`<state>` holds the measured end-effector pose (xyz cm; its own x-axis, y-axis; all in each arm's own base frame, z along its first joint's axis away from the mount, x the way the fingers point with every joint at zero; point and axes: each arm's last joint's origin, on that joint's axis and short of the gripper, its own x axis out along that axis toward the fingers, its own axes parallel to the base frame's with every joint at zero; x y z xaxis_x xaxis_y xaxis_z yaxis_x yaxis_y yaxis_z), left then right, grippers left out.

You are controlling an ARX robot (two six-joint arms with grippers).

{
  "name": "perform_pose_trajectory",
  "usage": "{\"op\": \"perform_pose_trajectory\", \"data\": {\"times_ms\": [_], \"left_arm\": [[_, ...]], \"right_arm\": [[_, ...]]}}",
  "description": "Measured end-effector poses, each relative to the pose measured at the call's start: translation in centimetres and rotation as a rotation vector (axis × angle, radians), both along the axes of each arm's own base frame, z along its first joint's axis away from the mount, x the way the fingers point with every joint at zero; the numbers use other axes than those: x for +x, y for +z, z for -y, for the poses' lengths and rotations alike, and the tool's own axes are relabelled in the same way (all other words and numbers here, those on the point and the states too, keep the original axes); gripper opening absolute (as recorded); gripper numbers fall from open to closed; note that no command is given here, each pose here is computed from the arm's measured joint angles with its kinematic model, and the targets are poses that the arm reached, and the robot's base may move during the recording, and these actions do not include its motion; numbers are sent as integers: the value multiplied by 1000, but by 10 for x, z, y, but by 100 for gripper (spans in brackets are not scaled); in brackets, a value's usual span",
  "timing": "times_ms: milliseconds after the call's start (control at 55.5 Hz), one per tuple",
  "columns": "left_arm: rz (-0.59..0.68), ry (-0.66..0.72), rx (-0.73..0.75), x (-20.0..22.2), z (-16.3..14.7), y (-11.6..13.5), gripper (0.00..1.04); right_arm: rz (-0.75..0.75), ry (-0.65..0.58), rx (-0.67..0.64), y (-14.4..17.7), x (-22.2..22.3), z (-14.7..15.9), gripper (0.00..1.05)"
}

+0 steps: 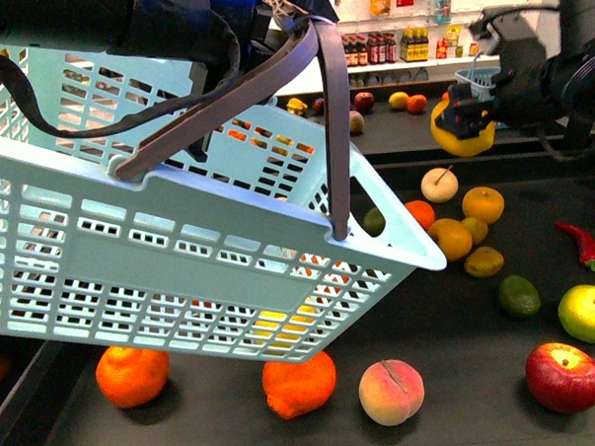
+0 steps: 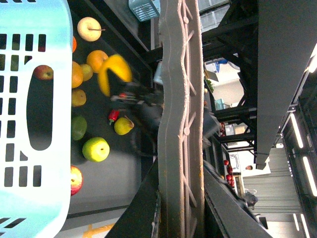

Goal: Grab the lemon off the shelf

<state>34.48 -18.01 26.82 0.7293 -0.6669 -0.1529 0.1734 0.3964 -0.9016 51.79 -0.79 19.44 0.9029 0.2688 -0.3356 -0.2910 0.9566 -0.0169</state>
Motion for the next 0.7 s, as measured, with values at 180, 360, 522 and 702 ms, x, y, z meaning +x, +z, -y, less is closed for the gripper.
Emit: {"op": "perform_pose_trajectory", "data": {"times_ms": [180,360,522,702], "left_arm": [[0,0,0,0,0,0,13],[0,0,0,0,0,0,13],[0,0,0,0,0,0,13],[0,0,0,0,0,0,13]], "right_arm": [[-27,92,93,30,-56,-18,63],[-41,197,178,52,-104,-47,63],[-57,285,216,59,-133,-75,63],[-131,342,215,39,-146,-105,63]]}}
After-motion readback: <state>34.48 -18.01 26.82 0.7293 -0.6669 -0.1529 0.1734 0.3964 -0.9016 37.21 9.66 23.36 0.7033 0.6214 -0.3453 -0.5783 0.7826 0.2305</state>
